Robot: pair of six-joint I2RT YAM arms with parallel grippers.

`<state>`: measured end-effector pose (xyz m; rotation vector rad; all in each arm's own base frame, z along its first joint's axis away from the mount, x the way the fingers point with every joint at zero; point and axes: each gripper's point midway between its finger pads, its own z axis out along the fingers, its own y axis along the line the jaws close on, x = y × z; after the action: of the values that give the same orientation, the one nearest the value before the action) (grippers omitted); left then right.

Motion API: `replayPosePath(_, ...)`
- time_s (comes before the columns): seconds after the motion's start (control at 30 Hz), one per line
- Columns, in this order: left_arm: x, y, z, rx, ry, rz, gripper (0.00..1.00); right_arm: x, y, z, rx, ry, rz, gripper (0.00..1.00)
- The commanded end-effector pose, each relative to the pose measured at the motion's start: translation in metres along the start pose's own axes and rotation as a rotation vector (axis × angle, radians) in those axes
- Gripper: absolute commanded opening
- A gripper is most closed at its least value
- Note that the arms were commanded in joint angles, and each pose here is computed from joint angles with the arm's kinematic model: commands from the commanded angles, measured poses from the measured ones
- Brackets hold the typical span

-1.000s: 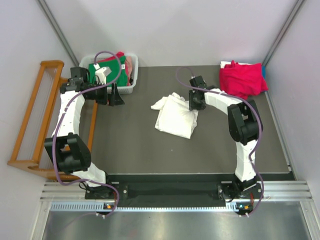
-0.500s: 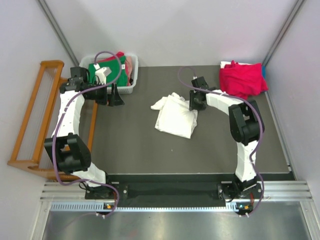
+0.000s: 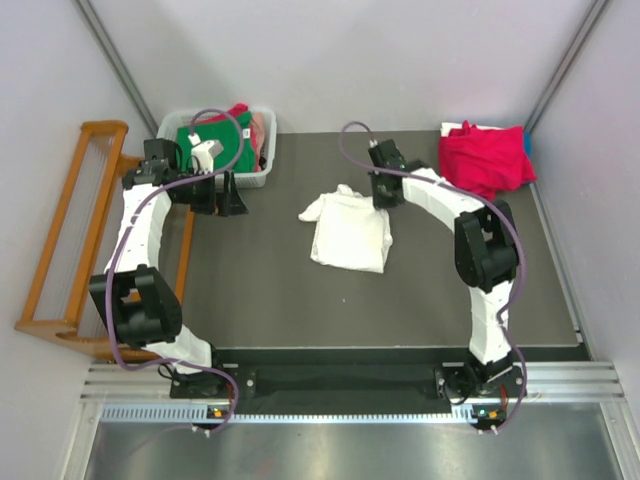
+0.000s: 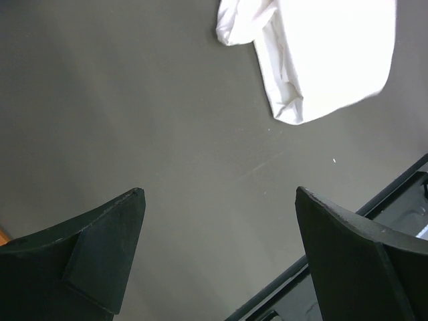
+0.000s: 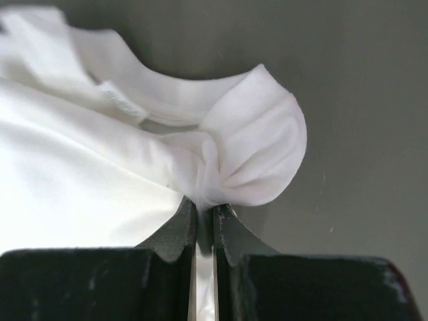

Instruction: Fold and stack the t-shirts

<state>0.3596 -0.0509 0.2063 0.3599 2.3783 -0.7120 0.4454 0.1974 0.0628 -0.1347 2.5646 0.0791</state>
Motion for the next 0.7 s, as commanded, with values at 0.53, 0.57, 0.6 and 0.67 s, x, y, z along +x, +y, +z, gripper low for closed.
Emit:
replayPosePath(0.53, -0.003, -0.001, -0.004, -0.014, -0.037, 0.033, 0.98, -0.223, -0.205, -0.176, 0.404, -0.636, 0.449, 0.0)
replayPosePath(0.57, -0.002, -0.002, -0.004, -0.01, -0.033, 0.034, 0.98, -0.22, -0.216, -0.186, 0.432, -0.652, 0.474, 0.0)
replayPosePath(0.6, -0.001, -0.003, -0.004, -0.009, -0.029, 0.033, 0.98, -0.218, -0.237, -0.192, 0.462, -0.671, 0.512, 0.0)
replayPosePath(0.67, 0.002, -0.003, -0.003, -0.008, -0.025, 0.034, 0.98, -0.219, -0.258, -0.204, 0.48, -0.707, 0.569, 0.0)
